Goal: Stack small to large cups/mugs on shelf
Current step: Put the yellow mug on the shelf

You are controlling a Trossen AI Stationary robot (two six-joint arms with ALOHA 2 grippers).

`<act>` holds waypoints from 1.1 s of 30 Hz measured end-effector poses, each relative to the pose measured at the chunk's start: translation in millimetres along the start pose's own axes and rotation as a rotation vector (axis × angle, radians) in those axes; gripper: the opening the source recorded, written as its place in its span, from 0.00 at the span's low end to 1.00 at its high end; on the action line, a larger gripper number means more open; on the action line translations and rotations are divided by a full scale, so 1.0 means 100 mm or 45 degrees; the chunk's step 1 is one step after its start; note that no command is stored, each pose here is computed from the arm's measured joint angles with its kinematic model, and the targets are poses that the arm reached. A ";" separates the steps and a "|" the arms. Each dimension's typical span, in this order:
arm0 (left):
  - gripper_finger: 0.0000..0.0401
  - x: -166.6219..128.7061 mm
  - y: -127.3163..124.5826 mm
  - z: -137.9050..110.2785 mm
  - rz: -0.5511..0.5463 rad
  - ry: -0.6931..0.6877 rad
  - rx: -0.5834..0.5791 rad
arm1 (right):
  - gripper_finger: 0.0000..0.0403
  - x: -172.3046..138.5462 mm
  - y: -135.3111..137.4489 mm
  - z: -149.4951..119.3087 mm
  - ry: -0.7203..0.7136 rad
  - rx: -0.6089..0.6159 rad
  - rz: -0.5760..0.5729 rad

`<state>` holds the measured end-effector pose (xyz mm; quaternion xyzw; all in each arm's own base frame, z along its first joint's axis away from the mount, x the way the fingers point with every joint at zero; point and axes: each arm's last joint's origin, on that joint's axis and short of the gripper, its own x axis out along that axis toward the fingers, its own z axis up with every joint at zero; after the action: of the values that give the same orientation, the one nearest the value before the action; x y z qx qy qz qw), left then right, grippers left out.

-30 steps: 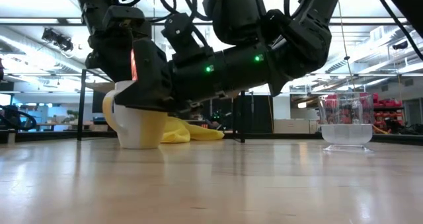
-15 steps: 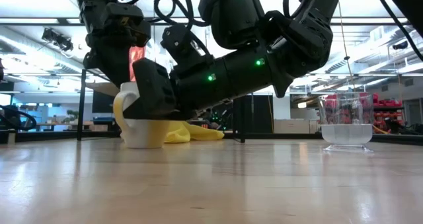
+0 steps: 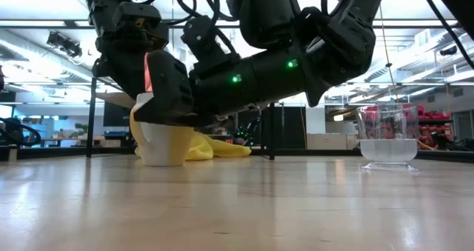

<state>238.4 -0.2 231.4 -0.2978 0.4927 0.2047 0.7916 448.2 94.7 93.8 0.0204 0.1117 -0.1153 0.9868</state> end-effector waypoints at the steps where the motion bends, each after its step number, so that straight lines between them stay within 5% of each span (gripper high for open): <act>1: 0.27 0.00 0.00 0.00 0.000 0.000 0.000 | 0.29 0.00 0.00 0.01 -0.006 0.003 0.002; 22: 0.23 0.00 -0.01 0.01 -0.007 -0.015 0.002 | 0.23 0.12 -0.05 0.17 -0.034 0.078 0.057; 33: 0.22 0.00 -0.01 0.01 -0.008 -0.010 0.002 | 0.10 0.14 -0.12 0.07 0.105 0.072 -0.017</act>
<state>239.4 0.0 231.8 -0.2978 0.4887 0.2031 0.7945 460.2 79.2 97.1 0.0521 0.1489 -0.1239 0.9797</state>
